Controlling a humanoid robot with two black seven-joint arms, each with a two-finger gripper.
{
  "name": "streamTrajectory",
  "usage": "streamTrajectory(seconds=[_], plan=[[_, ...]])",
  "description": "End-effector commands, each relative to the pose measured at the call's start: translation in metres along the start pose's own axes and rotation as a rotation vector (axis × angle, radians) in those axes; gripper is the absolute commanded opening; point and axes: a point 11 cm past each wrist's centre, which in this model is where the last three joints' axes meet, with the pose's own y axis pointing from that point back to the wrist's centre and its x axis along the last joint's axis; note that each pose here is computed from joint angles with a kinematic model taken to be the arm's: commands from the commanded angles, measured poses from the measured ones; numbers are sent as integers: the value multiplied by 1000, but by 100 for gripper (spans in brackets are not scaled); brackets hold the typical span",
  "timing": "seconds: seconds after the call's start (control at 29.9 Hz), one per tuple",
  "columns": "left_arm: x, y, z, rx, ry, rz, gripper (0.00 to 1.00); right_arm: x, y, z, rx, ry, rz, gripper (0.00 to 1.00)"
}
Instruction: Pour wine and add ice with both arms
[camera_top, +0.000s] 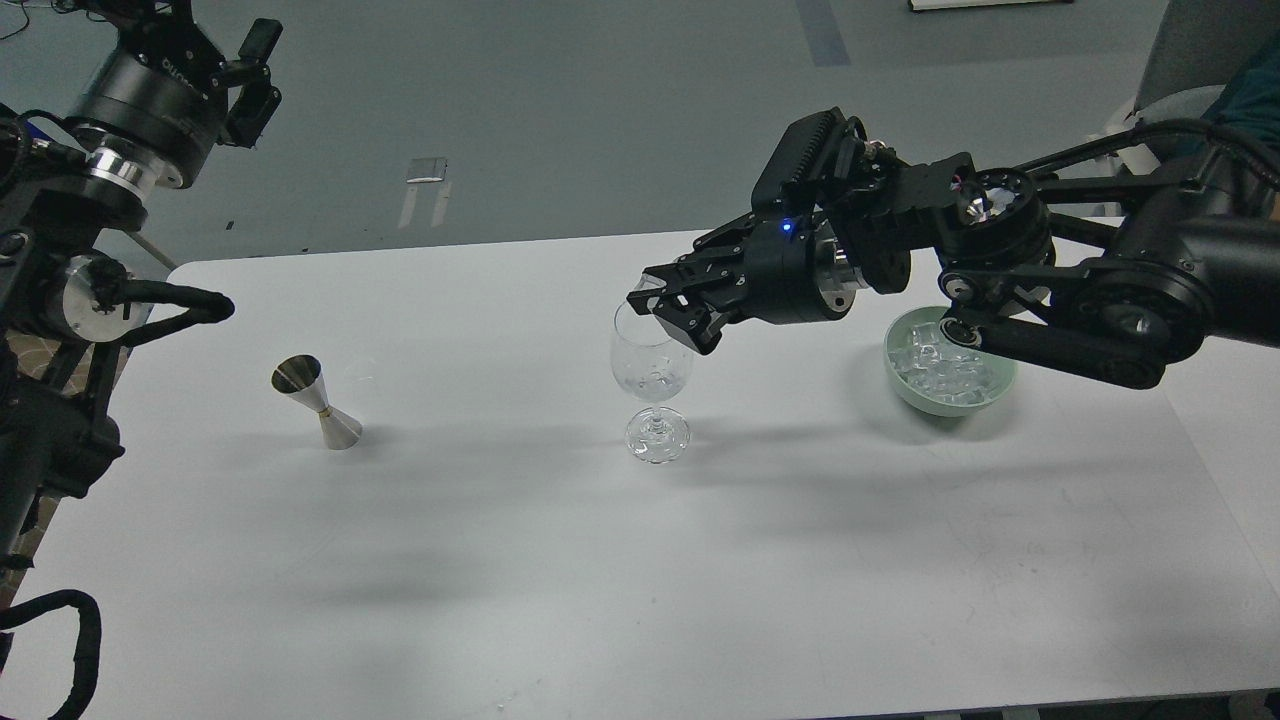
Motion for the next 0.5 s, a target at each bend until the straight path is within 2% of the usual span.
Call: streamTrajectory(seconds=[0.0, 0.1, 0.13, 0.2, 0.23, 0.4, 0.47], plan=[[0, 0, 0, -1, 0, 0, 98, 0, 0, 0, -2, -2, 1, 0], [0, 0, 0, 0, 1, 0, 98, 0, 0, 0, 0, -3, 2, 0], [0, 0, 0, 0, 2, 0, 98, 0, 0, 0, 0, -5, 4, 19], [0, 0, 0, 0, 2, 0, 98, 0, 0, 0, 1, -10, 6, 24], [0, 0, 0, -2, 2, 0, 98, 1, 0, 0, 2, -14, 10, 31], [0, 0, 0, -2, 2, 0, 98, 2, -1, -1, 5, -14, 15, 44], [0, 0, 0, -2, 2, 0, 98, 2, -1, -1, 3, -14, 15, 45]])
